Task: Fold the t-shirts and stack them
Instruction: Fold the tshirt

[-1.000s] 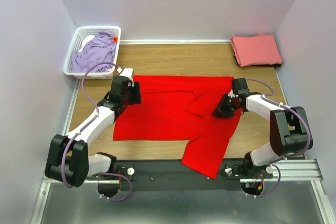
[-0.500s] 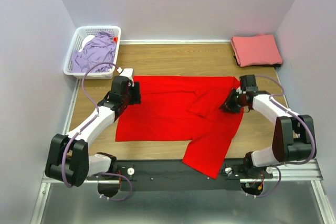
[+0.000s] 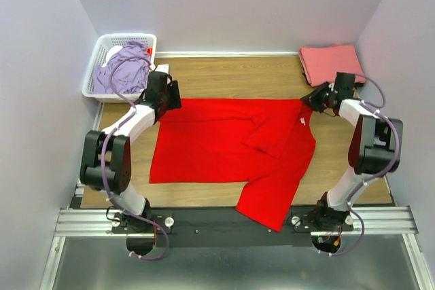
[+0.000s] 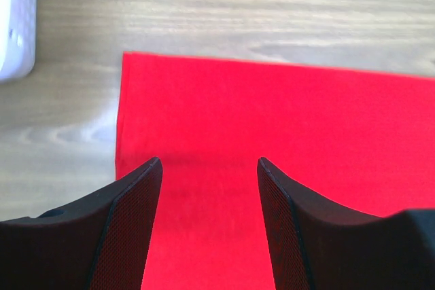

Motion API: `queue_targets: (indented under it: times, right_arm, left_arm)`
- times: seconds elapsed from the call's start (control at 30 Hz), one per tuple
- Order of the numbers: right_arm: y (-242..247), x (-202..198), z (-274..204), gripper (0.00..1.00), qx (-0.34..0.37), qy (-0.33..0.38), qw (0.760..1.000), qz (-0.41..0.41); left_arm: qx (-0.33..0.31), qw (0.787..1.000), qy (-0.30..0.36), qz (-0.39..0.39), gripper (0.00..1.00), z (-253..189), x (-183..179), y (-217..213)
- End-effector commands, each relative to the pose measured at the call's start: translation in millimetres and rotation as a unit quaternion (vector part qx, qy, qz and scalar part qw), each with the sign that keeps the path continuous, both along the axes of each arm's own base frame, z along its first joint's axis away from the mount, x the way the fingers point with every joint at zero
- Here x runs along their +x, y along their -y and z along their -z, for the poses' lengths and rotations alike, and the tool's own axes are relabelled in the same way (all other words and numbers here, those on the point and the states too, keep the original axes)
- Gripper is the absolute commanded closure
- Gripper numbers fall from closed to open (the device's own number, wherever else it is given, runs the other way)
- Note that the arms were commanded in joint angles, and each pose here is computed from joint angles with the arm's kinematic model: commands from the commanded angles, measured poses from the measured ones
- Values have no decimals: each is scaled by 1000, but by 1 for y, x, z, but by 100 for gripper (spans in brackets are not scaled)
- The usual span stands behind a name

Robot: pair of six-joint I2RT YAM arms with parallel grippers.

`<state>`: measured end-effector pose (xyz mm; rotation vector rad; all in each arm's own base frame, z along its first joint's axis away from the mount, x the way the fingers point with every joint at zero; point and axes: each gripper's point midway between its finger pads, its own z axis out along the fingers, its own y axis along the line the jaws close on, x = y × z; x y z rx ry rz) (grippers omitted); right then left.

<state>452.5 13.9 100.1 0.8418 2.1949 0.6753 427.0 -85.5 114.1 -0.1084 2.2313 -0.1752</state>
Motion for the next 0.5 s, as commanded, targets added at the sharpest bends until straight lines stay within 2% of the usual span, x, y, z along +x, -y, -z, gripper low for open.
queue_targets:
  times: [0.0,0.33,0.47]
  right_arm:
    - [-2,20,25,70,38,-1,999,-14]
    - [31,31,87,71,-5,-36,999,-2]
    - [35,46,106,72,-10,-43,999,-10]
  left_arm:
    - [6,999,-40,-15,34,29,12,-7]
    - [-7,994,-107,-3,35,81,28,-2]
    - [-9,991,-131,-27,37,93,42,-14]
